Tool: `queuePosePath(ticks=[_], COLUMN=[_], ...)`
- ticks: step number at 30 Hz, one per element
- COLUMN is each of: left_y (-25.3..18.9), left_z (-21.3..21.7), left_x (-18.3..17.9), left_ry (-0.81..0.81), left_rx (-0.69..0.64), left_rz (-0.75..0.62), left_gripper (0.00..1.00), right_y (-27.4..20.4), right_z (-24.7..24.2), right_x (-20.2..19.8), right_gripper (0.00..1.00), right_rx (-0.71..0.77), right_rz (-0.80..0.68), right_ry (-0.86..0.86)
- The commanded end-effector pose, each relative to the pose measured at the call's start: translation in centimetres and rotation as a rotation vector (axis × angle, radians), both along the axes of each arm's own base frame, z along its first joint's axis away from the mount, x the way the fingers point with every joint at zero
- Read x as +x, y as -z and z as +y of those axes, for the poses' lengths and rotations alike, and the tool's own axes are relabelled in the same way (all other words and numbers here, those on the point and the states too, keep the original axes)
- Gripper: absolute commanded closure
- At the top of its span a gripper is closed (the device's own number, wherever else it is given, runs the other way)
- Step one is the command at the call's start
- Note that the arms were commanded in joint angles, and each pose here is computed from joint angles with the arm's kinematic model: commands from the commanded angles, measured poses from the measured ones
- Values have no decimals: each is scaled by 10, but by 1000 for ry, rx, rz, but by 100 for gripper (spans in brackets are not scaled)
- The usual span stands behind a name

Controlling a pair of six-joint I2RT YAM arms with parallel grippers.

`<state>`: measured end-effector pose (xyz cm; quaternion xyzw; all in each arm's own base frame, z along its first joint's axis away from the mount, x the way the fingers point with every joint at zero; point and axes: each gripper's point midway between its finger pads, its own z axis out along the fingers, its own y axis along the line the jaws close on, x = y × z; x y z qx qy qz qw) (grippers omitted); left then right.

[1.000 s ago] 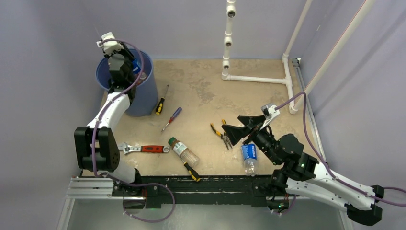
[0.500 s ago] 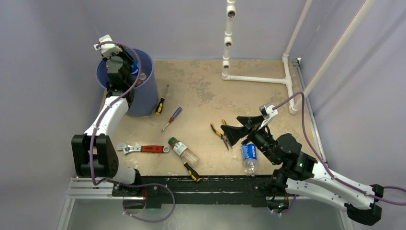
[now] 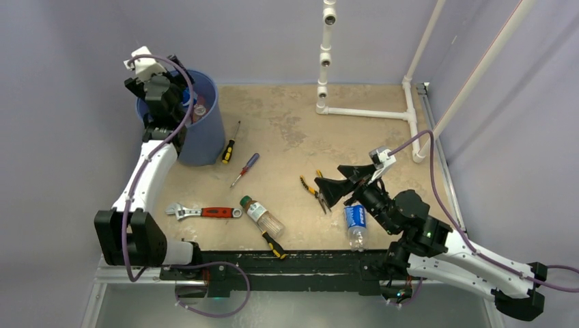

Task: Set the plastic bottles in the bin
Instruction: Place the plastic bottle in the trash bin, then pick up the plastic bottle from the corner of the board.

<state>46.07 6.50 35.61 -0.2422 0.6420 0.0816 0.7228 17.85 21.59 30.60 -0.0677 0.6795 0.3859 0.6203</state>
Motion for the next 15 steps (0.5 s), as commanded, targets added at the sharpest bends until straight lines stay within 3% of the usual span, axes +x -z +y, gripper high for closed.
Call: queuePosePath(ticks=[1,5,7,11,15], left_y=[-82,-100,-90,-48,0], left_z=[-13,-53,-87,-171,-235], left_x=[-42,-71,-81,-91,-111], left_ry=[45,243,387,626,781], left_rx=[-118,-232,-272,-252,-226], left_rz=[-179,-198,-138,47,204], left_gripper=[1,1,1,1,1], right_y=[-22,1,24,68,100], right_z=[-7,-15,-16,-3,-6], right_x=[0,16,26,39,57], right_gripper=[1,1,1,1,1], right_rx=[49,11,-48,-173,-188], right_rz=[-10,66,140,270,396], right_ry=[23,139,215,247,247])
